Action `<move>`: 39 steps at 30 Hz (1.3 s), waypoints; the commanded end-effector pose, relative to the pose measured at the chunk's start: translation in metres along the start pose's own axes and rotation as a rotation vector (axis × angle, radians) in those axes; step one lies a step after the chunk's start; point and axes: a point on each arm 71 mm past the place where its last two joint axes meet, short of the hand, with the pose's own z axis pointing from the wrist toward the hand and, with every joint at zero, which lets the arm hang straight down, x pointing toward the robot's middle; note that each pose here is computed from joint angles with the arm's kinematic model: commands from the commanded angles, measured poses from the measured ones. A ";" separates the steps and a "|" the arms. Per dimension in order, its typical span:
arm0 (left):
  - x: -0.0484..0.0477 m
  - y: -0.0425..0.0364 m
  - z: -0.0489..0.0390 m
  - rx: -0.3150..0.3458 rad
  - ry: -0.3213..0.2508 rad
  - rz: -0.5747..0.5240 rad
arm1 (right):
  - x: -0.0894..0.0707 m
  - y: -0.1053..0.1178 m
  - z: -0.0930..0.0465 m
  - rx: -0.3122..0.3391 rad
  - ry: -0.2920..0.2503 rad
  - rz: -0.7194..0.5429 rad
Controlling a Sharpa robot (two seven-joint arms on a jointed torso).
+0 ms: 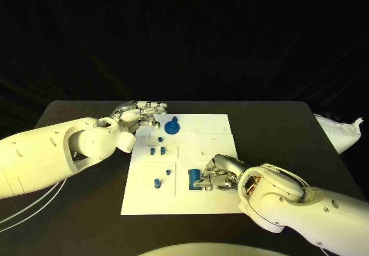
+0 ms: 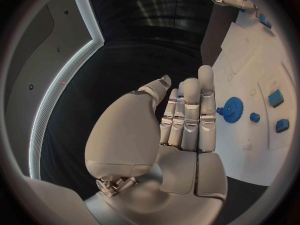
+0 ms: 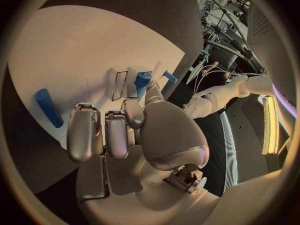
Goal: Assemble the parts on the task board
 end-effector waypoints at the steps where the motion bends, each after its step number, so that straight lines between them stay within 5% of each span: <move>1: 0.0025 -0.0007 0.0001 0.006 0.017 -0.001 | -0.001 0.000 0.000 -0.011 -0.014 -0.030; 12: 0.0009 -0.0009 -0.0001 0.008 0.012 0.000 | -0.027 -0.020 -0.022 0.004 -0.088 0.059; 22: 0.0015 -0.0006 0.0006 0.008 0.016 -0.001 | -0.064 -0.059 -0.045 0.102 -0.145 -0.050; 29: 0.0015 0.0007 0.0004 0.006 0.022 -0.004 | -0.066 -0.071 -0.048 0.132 -0.154 -0.155; 39: 0.0020 0.0014 0.0000 0.005 0.025 -0.005 | -0.047 -0.074 -0.041 0.134 -0.111 -0.220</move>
